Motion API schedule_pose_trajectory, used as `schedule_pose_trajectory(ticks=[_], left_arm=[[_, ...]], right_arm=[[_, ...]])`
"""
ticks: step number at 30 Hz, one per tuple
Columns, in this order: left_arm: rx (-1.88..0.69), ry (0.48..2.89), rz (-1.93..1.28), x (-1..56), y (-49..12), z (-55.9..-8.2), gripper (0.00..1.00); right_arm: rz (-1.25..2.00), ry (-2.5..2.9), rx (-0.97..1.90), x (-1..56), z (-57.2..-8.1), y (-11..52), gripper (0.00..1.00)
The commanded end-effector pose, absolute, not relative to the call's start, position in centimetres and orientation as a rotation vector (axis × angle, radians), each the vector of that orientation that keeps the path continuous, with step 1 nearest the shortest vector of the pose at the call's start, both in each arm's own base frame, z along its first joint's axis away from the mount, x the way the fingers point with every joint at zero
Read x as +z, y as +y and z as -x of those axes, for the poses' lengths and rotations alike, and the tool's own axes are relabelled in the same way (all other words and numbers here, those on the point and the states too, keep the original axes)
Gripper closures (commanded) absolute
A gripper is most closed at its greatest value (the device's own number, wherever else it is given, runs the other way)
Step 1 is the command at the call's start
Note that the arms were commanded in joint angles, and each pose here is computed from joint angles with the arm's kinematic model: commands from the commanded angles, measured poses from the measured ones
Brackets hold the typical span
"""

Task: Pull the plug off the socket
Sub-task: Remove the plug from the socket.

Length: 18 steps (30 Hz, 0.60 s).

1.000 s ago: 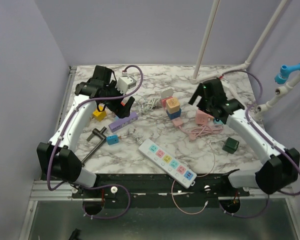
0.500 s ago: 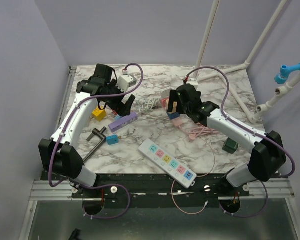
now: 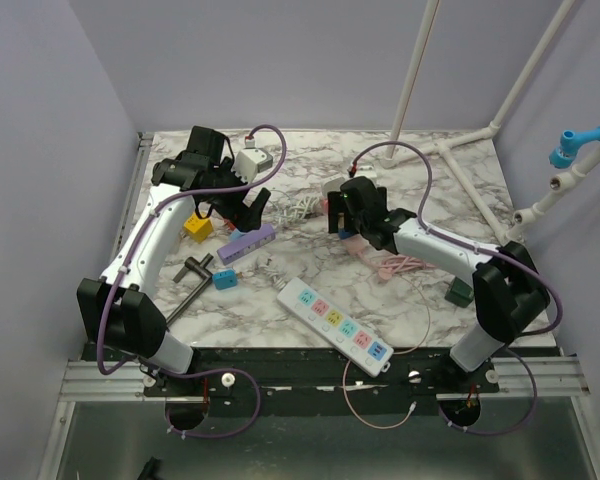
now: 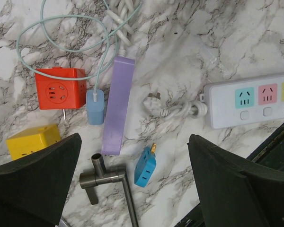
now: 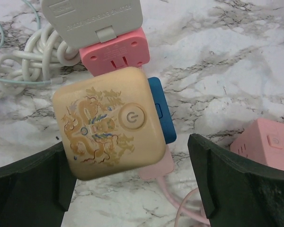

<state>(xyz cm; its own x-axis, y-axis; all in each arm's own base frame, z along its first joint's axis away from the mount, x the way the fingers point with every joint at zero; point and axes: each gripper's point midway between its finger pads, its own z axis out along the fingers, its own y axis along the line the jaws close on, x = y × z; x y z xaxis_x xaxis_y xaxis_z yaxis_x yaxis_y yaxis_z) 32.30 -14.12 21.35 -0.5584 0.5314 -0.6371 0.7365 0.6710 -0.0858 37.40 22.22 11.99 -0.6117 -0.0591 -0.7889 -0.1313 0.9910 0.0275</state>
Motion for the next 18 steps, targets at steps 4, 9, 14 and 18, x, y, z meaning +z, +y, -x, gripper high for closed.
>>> schedule_pose_trajectory(ticks=[4, 9, 14, 18], left_arm=[[-0.478, 2.286, -0.974, 22.4, -14.1, -32.4, 0.02], [-0.468, 2.281, -0.975, 22.6, -13.8, -32.4, 0.02], [-0.464, 2.294, -0.967, 22.4, -13.7, -32.5, 0.02], [-0.484, 2.297, -0.969, 22.3, -13.9, -32.3, 0.02]], right_arm=[[0.206, 2.193, 0.043, 10.4, -39.5, 23.4, 0.0], [0.274, 2.186, 0.049, 8.8, -39.5, 24.7, 0.0], [0.312, 2.162, 0.059, 7.9, -39.1, 25.3, 0.18], [0.348, 2.122, 0.082, 7.9, -38.1, 25.5, 0.34]])
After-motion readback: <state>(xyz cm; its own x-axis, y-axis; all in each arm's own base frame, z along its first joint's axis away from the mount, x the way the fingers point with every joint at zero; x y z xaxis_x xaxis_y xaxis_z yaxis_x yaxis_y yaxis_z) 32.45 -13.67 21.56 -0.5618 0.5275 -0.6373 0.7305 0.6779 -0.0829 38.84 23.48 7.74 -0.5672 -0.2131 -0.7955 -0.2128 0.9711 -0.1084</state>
